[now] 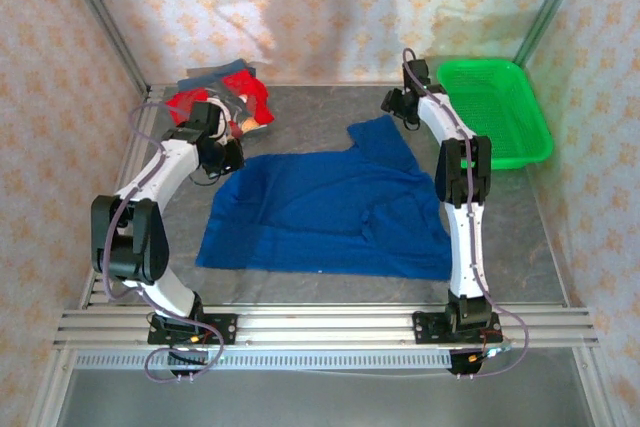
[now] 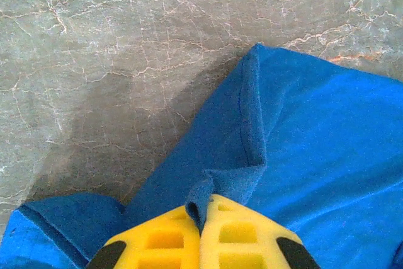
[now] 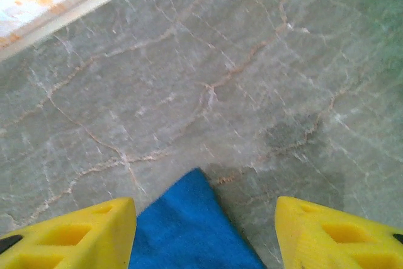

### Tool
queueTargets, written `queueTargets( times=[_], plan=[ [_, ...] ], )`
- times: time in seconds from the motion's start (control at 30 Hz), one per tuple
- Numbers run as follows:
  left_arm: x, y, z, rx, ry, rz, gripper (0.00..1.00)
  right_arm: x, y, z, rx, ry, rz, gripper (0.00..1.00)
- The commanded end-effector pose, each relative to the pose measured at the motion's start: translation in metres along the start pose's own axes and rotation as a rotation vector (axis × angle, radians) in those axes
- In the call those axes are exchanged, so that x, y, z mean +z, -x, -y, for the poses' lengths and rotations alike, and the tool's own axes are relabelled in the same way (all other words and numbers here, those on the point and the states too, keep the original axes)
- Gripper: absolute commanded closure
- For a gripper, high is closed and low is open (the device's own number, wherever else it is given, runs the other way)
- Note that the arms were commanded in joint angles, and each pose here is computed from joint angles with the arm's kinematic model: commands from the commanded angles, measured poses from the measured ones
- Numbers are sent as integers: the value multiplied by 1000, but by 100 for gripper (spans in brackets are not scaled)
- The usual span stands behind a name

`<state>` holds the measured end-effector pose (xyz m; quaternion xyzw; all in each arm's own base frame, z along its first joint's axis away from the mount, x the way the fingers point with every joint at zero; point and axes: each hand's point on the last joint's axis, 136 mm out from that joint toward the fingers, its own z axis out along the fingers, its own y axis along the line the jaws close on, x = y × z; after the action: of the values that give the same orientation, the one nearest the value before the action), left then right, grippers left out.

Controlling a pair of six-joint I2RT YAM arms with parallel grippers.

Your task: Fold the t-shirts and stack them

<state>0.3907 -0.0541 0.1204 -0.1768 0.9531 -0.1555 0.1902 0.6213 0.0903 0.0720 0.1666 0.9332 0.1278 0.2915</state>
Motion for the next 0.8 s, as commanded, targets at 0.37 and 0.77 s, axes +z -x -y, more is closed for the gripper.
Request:
queueTargets(
  times=[0.37, 0.77],
  plan=[
    [0, 19, 19, 25, -43, 16, 100, 32, -22, -8, -80, -44, -62, 44],
    [9, 19, 17, 38, -31, -8, 100, 41, -41, -9, -88, -82, -102, 57]
  ],
)
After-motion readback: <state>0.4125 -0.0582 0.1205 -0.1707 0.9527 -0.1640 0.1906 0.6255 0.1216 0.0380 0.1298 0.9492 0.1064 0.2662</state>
